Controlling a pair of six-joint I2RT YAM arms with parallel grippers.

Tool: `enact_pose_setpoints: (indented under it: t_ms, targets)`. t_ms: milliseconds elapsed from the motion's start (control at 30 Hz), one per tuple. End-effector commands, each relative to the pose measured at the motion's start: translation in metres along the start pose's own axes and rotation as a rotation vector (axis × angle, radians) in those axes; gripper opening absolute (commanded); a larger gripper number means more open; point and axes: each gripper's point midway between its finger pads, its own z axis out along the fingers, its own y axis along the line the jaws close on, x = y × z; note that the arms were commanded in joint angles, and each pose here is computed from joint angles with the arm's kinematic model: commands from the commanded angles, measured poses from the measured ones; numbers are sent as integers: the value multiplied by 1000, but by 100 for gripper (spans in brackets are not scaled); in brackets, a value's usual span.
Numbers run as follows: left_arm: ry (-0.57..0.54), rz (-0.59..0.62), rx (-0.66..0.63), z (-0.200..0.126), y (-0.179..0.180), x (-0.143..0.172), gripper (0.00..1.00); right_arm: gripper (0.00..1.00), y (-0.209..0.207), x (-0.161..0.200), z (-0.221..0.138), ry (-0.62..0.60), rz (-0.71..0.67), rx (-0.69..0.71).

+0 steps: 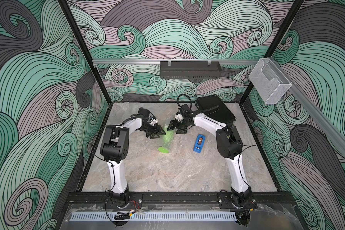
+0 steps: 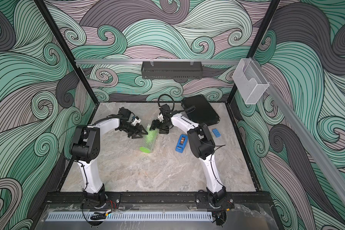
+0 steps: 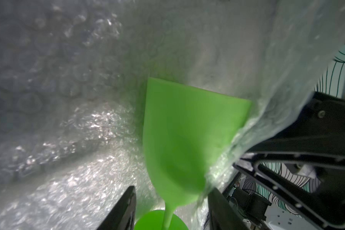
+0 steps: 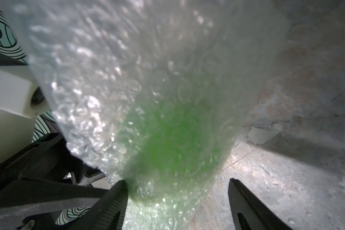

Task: Wrap wine glasses in bubble wrap
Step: Wrap the wine glass in bubble wrap.

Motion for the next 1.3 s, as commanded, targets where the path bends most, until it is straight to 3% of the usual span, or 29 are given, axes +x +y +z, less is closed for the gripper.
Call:
enact_pose_setpoints:
  t_ms: [0,400,833,1067,1267]
  targets:
    - [4,4,-39,4,7,-1,52,83,11,-2,-5,0,3,-16]
    - [13,0,-32,8,8,4,50,88,6,-11,5,-10,31,2]
    - [4,10,-17,4,-1,8,49,87,-16,-8,21,13,63,77]
    - [-102,67,-57,-41,-12,0,73,85,-27,1,19,22,49,113]
    - [-144,89,-232,-57,27,-17,75,85,-26,0,16,11,40,121]
